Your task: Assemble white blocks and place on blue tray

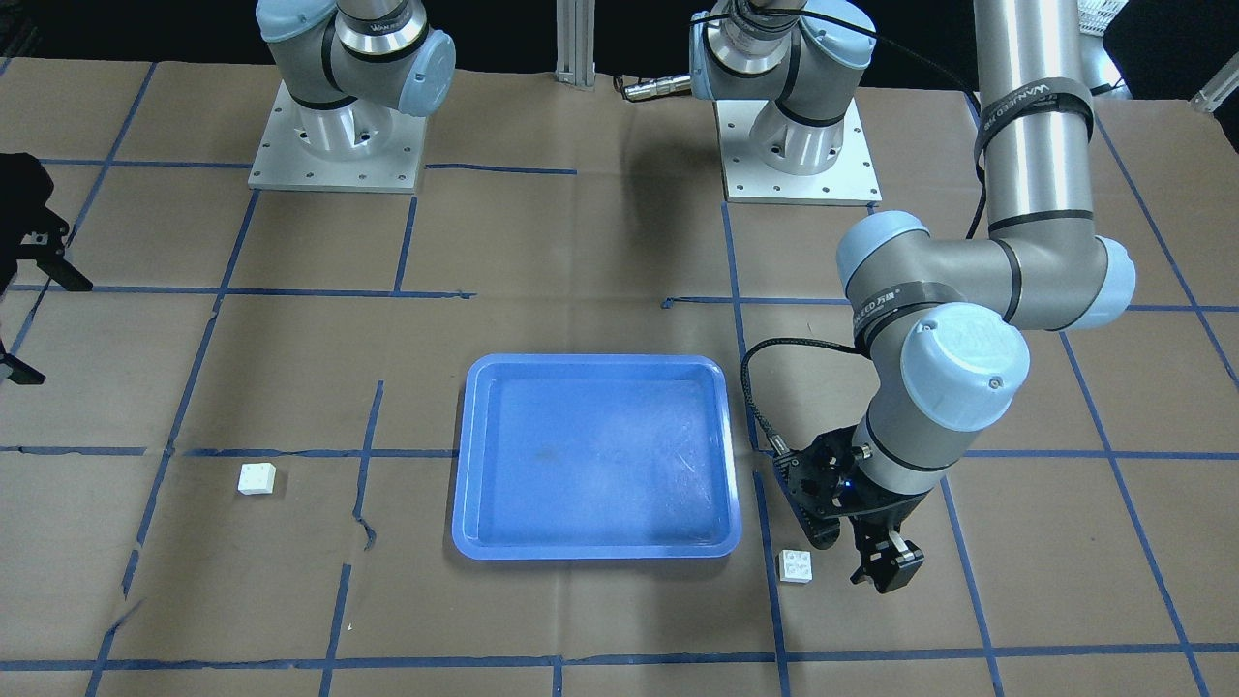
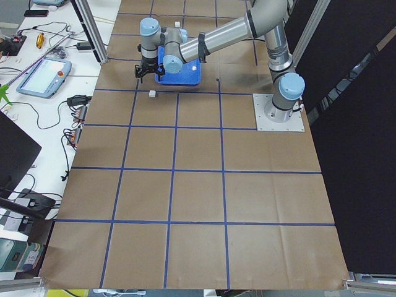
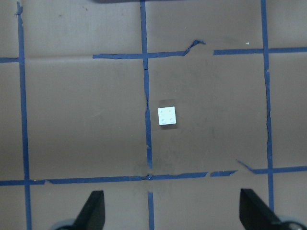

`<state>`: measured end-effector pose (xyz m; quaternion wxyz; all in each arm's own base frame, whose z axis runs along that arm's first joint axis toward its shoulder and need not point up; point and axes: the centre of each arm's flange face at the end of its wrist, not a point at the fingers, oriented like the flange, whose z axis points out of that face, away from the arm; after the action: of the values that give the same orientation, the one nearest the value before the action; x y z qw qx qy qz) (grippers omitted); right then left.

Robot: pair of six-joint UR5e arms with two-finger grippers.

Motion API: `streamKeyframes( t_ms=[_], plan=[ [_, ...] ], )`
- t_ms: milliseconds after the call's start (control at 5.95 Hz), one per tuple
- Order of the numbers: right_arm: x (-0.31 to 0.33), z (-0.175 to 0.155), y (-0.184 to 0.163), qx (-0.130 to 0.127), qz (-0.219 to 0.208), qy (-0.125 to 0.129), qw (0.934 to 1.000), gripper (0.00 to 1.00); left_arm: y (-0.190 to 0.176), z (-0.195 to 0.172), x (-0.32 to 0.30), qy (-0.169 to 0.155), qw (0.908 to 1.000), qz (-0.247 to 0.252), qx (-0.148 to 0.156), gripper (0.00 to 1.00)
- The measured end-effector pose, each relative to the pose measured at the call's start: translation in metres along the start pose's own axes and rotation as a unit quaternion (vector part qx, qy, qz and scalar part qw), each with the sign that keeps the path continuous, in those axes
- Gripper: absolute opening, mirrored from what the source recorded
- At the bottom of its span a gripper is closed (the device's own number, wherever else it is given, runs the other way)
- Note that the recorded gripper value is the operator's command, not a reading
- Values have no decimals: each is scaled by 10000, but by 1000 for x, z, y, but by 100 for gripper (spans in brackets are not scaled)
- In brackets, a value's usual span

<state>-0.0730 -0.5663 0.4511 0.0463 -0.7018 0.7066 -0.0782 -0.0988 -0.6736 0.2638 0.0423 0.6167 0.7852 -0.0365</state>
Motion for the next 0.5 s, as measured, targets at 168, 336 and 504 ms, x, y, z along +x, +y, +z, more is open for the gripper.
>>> streamKeyframes(
  t_ms=[168,336,504],
  plan=[
    [11,21,13,369,-212,-31,9991,100,-1,23,-3,251,9978,610,-11,96],
    [21,47,27,616,-288,-155,9976,100,-1,39,-6,350,9927,1156,-1,96],
    [31,79,39,817,-294,-360,9956,100,-2,49,-11,343,9878,1516,17,96]
  ],
)
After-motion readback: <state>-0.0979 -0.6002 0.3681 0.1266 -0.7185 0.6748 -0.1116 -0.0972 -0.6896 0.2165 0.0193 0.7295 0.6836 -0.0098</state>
